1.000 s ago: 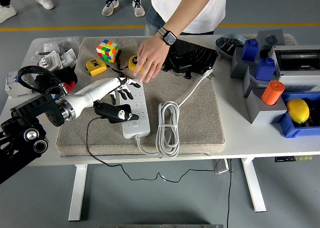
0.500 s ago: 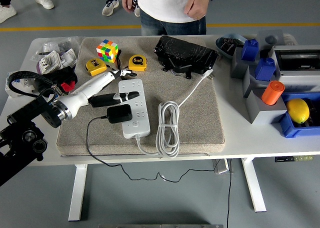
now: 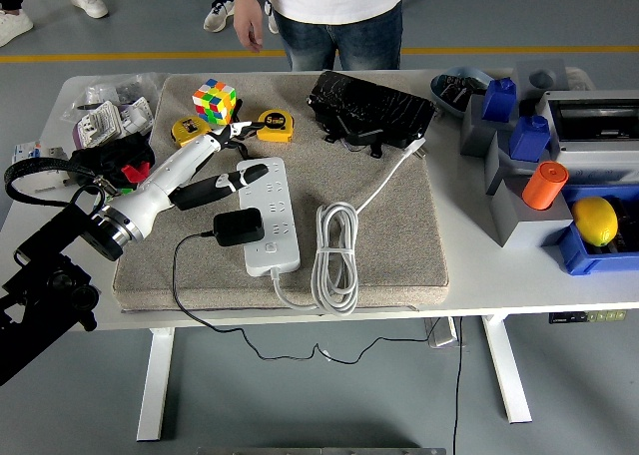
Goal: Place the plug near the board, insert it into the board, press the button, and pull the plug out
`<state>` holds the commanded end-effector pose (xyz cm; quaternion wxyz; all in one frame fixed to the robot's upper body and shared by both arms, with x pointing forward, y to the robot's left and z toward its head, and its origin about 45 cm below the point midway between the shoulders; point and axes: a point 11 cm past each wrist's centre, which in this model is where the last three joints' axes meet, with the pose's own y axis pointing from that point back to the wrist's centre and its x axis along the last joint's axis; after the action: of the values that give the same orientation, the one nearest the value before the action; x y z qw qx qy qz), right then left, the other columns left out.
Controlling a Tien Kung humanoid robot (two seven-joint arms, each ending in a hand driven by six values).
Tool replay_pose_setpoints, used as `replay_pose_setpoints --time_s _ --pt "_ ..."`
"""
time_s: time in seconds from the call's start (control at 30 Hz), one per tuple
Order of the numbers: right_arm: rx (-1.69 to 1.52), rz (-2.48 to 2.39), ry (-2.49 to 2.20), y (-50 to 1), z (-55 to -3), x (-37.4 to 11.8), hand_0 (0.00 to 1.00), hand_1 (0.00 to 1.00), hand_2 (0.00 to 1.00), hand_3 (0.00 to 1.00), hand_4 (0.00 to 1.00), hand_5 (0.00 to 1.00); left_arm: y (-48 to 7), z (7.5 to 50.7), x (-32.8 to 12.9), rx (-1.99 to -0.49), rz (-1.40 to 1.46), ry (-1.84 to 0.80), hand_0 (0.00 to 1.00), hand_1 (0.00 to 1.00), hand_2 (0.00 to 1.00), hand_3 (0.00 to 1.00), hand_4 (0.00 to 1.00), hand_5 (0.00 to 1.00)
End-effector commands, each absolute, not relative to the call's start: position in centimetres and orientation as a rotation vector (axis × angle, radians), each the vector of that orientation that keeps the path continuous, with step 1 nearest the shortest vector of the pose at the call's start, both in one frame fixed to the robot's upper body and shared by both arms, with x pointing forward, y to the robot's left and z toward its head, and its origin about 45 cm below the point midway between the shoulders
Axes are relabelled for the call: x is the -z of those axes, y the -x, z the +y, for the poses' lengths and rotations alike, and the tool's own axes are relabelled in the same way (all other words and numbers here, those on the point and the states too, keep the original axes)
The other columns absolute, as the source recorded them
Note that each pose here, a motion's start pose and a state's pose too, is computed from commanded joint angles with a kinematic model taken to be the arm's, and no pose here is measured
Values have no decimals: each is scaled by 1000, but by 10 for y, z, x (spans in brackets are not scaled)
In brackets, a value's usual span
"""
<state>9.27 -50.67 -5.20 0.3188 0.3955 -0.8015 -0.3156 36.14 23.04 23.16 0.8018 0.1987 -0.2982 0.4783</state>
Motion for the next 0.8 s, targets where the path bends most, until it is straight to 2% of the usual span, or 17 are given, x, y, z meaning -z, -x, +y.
replay_pose_setpoints --time_s 0.37,0.4,0.57,0.6,0.77,0.8 --pt "831 -2108 -1042 -94 -506 52 704 708 705 598 998 589 -361 231 -230 -1024 -639 -439 759 816 851 867 998 942" --pt "830 -2108 -1041 -93 -506 52 704 708 705 598 998 589 -361 231 -230 -1022 -641 -438 532 655 707 852 998 849" --pt "827 -2104 -1042 -93 -507 51 704 708 705 598 998 589 -360 230 -231 -1012 -649 -451 532 655 707 852 998 849" --pt "826 -2103 -1043 -93 -507 51 705 708 705 598 998 589 -360 230 -232 -1011 -650 -454 268 466 537 816 998 373" --pt "822 -2099 -1043 -93 -509 51 705 708 705 598 998 589 -360 231 -231 -999 -644 -468 268 466 537 816 998 373" --pt "821 -2097 -1043 -93 -509 51 705 708 705 598 998 589 -360 231 -231 -995 -644 -469 146 323 402 770 765 81"
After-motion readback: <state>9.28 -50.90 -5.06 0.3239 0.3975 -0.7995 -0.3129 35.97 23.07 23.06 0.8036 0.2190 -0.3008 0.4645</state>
